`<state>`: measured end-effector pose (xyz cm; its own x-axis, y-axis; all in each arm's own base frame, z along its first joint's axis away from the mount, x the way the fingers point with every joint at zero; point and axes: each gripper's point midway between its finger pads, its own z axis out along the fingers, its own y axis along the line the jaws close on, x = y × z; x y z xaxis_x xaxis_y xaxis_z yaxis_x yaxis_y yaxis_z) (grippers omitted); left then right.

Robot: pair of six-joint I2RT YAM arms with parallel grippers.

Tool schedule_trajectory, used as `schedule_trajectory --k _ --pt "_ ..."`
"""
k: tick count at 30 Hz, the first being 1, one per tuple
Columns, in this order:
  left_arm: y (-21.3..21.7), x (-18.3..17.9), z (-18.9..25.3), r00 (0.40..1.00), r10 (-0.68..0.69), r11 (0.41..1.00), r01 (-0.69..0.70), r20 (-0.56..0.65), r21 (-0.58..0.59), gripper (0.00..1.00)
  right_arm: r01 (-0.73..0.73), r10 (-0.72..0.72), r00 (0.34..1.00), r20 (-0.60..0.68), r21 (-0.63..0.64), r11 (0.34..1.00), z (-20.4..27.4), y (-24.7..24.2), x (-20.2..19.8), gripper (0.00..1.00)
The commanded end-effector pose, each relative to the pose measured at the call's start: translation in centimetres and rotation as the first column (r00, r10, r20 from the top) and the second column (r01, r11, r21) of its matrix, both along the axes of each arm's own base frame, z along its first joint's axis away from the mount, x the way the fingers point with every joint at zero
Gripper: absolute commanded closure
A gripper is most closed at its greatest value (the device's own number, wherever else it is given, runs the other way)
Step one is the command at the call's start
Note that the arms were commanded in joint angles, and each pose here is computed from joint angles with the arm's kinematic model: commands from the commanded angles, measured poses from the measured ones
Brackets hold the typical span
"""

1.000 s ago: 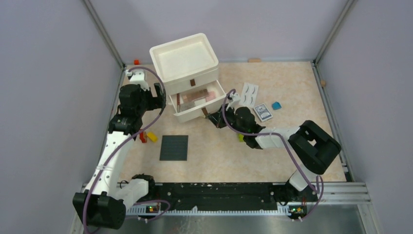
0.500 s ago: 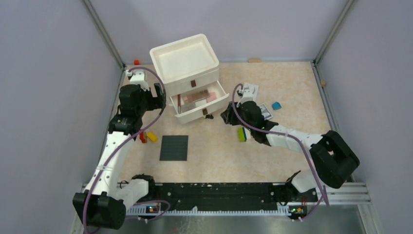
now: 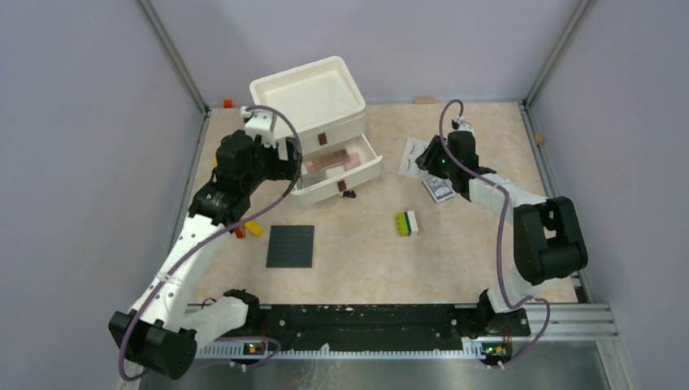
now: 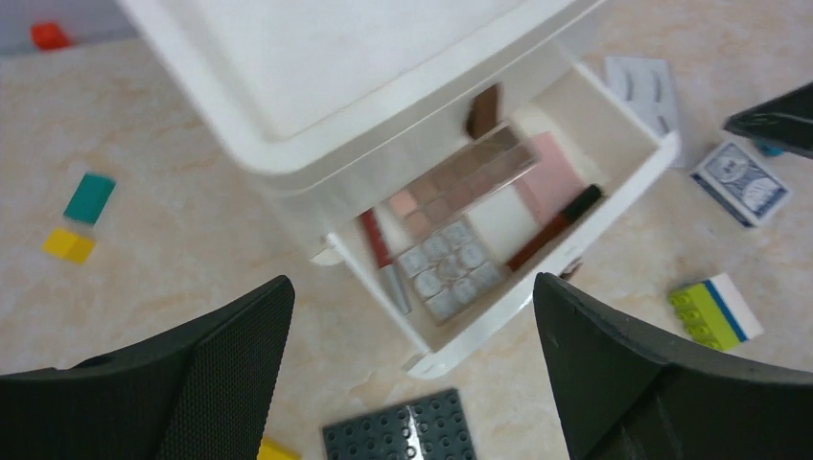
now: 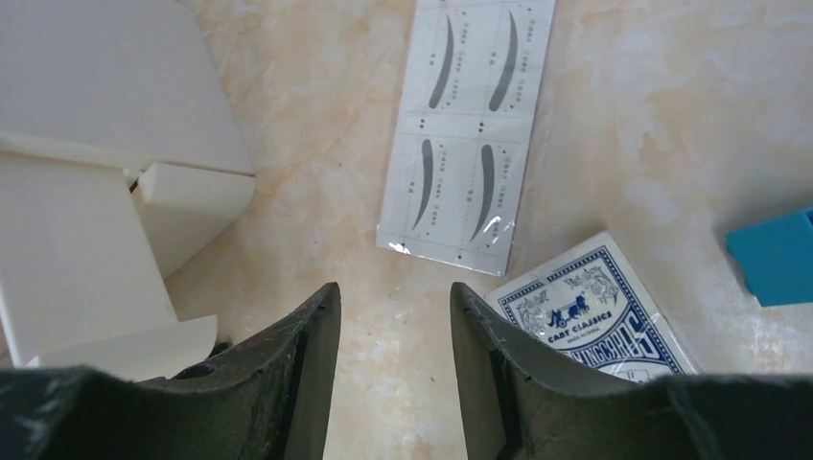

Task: Organize the makeup
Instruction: Pick up the makeup tool from the center of the board.

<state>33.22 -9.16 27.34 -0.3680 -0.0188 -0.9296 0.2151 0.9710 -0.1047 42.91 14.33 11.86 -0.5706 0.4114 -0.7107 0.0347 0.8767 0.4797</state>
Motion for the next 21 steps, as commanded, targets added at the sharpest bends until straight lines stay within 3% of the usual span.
schedule_trajectory --k 1,7,12,15,21 --pt "-5.7 0.4 7.0 0.982 -0.12 0.992 0.115 0.149 0.045 0.01 0.028 -0.028 1.0 -0.006 0.044 0.999 0.8 -0.7 1.0 0.55" --pt "-18.8 0.7 7.6 0.923 -0.361 0.932 0.351 0.133 0.09 0.01 0.119 -0.117 0.993 -0.03 0.084 0.989 -0.2 -3.1 1.1 0.55" --pt "-27.1 3.7 5.2 0.863 -0.497 0.867 0.497 0.089 0.022 0.02 0.145 -0.142 0.989 -0.03 0.121 0.982 -0.5 -4.6 1.9 0.55" --pt "-31.1 5.4 3.6 0.827 -0.558 0.829 0.559 0.067 -0.003 0.04 0.153 -0.151 0.988 -0.026 0.127 0.98 -0.7 -5.3 2.4 0.55" --pt "-35.3 9.3 -0.6 0.825 -0.564 0.826 0.564 0.035 -0.005 0.05 0.176 -0.172 0.984 -0.04 0.144 0.974 -1.7 -6.6 2.9 0.55"
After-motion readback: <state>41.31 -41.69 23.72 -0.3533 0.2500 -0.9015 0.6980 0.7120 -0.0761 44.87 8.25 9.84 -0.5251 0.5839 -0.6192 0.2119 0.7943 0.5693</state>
